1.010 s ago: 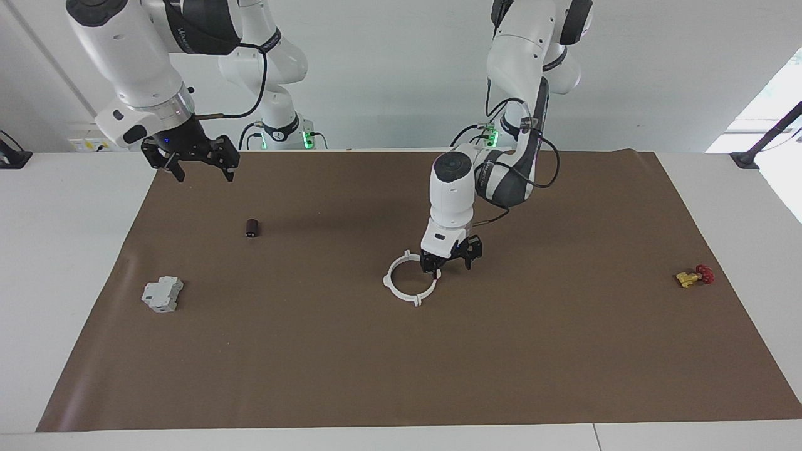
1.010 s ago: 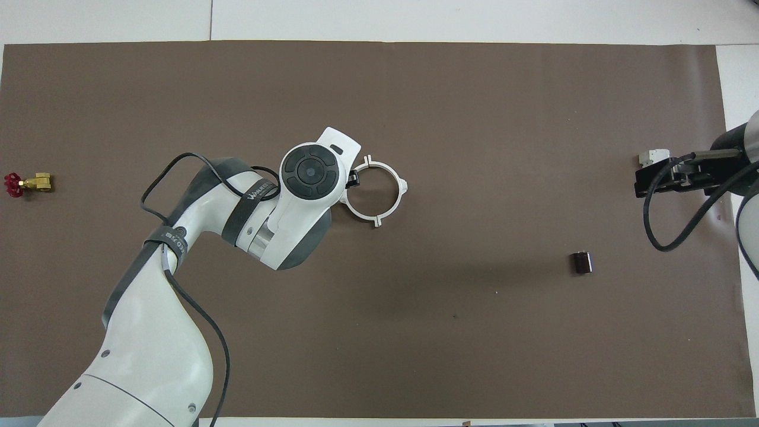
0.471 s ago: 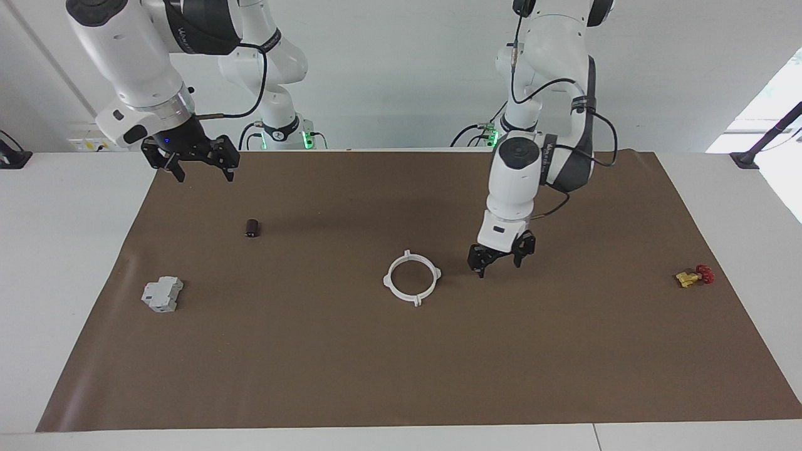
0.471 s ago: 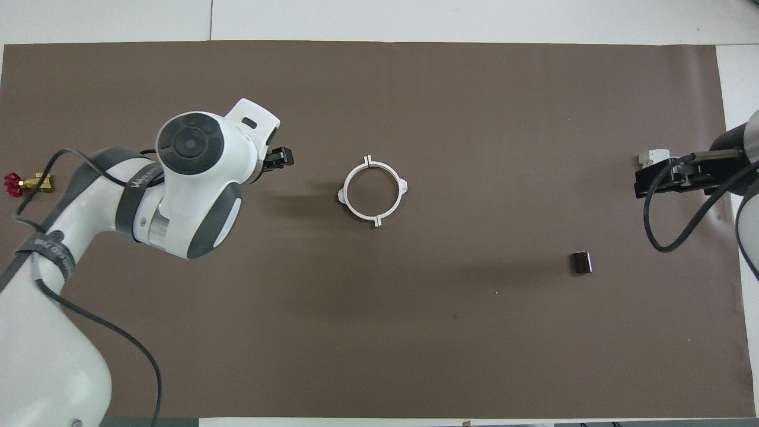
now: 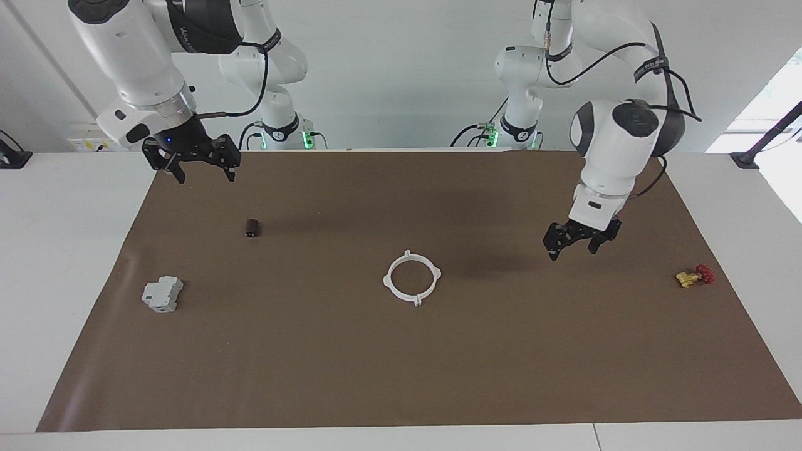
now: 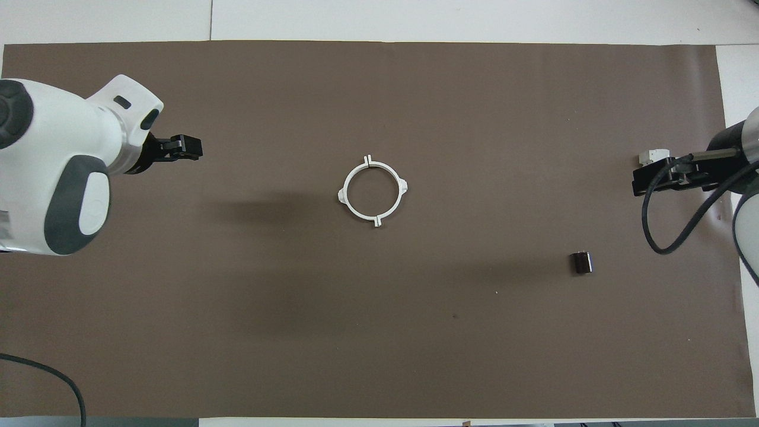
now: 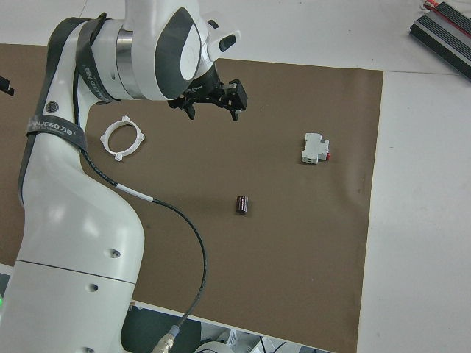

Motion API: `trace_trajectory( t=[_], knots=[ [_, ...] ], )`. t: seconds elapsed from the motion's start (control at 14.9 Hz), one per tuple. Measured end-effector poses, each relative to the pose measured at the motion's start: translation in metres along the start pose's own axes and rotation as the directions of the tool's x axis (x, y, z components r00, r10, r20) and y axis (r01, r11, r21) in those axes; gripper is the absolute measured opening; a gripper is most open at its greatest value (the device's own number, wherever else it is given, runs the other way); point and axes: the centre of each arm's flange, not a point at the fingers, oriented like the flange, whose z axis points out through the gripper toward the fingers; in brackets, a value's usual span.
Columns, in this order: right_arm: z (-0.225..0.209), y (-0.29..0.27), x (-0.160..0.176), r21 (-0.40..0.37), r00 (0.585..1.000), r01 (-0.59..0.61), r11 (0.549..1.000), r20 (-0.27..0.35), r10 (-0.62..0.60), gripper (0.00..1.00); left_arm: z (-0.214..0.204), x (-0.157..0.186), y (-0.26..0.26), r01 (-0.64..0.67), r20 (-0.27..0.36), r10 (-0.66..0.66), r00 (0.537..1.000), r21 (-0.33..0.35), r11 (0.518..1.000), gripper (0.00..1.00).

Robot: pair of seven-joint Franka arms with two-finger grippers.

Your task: Assemble drain pipe with both arms

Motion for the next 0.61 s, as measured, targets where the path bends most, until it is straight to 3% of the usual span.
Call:
trace_trajectory(
  t=[0.61],
  knots=[
    [0.000,0.000,0.000,0.000,1.000,0.016,1.000,-0.001,-0.016,1.00,-0.121,0.004,-0.085,-0.067,0.130,0.067,0.989,-0.001,0.998,1.00]
  ],
)
